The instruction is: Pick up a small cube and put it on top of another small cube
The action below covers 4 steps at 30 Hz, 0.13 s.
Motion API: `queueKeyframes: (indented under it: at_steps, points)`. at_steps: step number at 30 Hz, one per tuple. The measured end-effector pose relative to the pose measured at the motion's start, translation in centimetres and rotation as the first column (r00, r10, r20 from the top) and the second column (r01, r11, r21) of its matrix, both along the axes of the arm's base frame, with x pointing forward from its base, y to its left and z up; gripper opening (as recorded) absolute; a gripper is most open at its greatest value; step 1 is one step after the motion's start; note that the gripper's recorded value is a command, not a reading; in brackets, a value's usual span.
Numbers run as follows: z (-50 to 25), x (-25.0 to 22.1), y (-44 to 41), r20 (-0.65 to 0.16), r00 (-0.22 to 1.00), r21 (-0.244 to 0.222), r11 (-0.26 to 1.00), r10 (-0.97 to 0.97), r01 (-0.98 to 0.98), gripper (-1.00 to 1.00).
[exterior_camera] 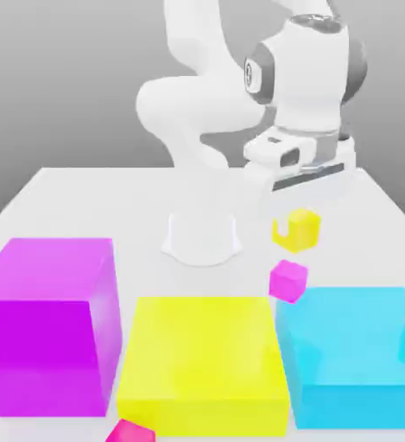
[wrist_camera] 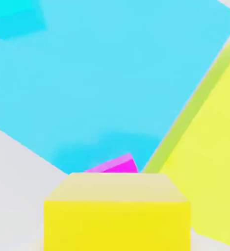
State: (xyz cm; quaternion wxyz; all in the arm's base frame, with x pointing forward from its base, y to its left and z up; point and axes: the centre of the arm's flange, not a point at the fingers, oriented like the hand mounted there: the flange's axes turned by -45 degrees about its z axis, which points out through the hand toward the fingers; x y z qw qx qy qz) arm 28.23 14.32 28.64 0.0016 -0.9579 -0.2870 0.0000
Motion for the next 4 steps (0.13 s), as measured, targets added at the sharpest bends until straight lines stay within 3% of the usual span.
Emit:
queueKeyframes:
  at_steps: [1,2,4]
  points:
    - [-1.04,-0.08,-0.04,0.0,1.0,-0.001,1.0,0.0,0.0,-1.0]
    - [-1.71,-0.16,-0.07,0.0,1.0,-0.001,1.0,0.001,-0.001,1.0]
    - [-1.71,-0.16,-0.07,0.0,1.0,-0.001,1.0,0.001,-0.001,1.0]
